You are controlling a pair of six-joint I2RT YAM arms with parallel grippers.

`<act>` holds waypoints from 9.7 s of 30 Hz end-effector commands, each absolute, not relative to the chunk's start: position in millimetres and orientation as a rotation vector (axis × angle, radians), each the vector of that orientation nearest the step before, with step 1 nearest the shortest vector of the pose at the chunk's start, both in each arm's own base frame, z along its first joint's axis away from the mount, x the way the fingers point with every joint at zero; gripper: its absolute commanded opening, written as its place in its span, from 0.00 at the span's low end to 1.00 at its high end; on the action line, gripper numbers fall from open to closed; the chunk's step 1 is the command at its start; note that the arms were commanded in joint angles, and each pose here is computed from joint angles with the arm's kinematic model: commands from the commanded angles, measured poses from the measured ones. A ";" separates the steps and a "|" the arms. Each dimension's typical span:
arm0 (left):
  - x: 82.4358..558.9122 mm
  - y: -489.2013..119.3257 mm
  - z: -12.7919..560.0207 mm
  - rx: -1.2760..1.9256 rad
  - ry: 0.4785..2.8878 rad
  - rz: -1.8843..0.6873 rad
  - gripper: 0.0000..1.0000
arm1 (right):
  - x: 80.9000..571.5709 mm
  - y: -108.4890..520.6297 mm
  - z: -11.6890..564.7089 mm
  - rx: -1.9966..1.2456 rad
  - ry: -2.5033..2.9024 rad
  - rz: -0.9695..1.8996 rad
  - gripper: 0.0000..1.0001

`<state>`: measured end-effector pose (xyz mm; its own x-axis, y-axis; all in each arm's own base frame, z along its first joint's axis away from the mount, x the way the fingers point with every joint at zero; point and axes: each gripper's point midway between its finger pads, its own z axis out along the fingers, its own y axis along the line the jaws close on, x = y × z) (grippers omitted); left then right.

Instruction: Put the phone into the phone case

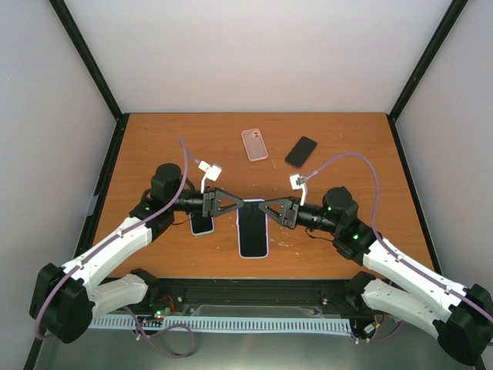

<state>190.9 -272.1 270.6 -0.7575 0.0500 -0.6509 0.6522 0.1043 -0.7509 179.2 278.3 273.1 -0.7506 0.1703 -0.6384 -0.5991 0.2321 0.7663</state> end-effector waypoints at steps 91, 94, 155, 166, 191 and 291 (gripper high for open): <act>257.9 -160.3 208.5 0.053 2.192 -0.698 0.99 | 342.6 340.6 55.6 -0.152 2.566 1.066 0.35; 258.7 -159.9 209.2 0.050 2.190 -0.695 1.00 | 352.4 324.1 63.8 -0.133 2.556 0.986 0.45; 232.7 -158.7 208.2 -0.082 2.161 -0.881 0.99 | 550.5 248.9 29.2 -0.193 2.550 0.156 0.08; 229.8 -161.1 200.9 -0.076 2.176 -0.899 0.99 | 513.0 247.4 72.9 -0.166 2.547 0.282 0.03; 247.3 -166.4 190.4 -0.085 2.181 -0.871 0.99 | 258.2 209.5 58.5 -0.018 2.694 0.384 0.03; 237.9 -175.0 193.6 -0.060 2.167 -0.968 0.99 | 448.3 125.9 1.8 0.375 2.628 0.018 0.67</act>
